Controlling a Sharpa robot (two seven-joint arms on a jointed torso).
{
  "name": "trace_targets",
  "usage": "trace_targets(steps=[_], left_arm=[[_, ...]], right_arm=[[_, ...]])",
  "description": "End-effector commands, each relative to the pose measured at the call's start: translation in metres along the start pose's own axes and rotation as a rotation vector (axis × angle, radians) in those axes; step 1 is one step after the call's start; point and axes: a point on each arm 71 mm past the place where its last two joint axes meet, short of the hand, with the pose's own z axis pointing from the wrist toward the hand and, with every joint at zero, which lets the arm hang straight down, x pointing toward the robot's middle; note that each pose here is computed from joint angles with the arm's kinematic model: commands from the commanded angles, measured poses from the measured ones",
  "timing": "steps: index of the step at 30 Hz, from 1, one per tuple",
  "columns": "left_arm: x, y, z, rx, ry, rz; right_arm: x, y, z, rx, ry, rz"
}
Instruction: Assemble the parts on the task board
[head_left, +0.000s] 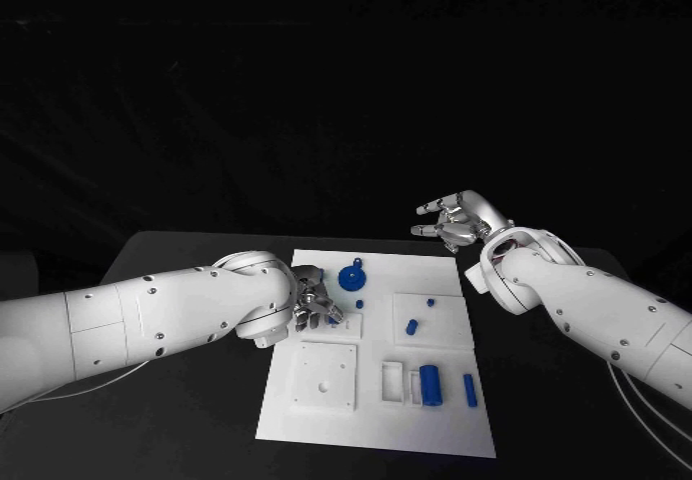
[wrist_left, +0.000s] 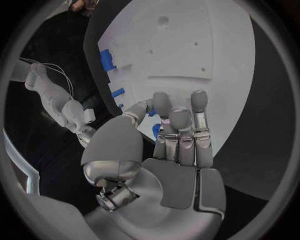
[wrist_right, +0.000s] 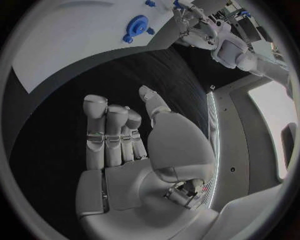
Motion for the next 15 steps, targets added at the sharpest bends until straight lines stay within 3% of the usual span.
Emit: trace_targets(steps=[1, 15], left_arm=[[0.0031, -0.0042, -0.0003, -0.011, 0.096, 0.007], [-0.0101, -0.0113, 0.0062, -0.031, 0.099, 0.053]], right_arm=[[0.002, 0.001, 0.0, -0.001, 0.019, -0.001], [0.004, 0.001, 0.001, 0.001, 0.027, -0.002]])
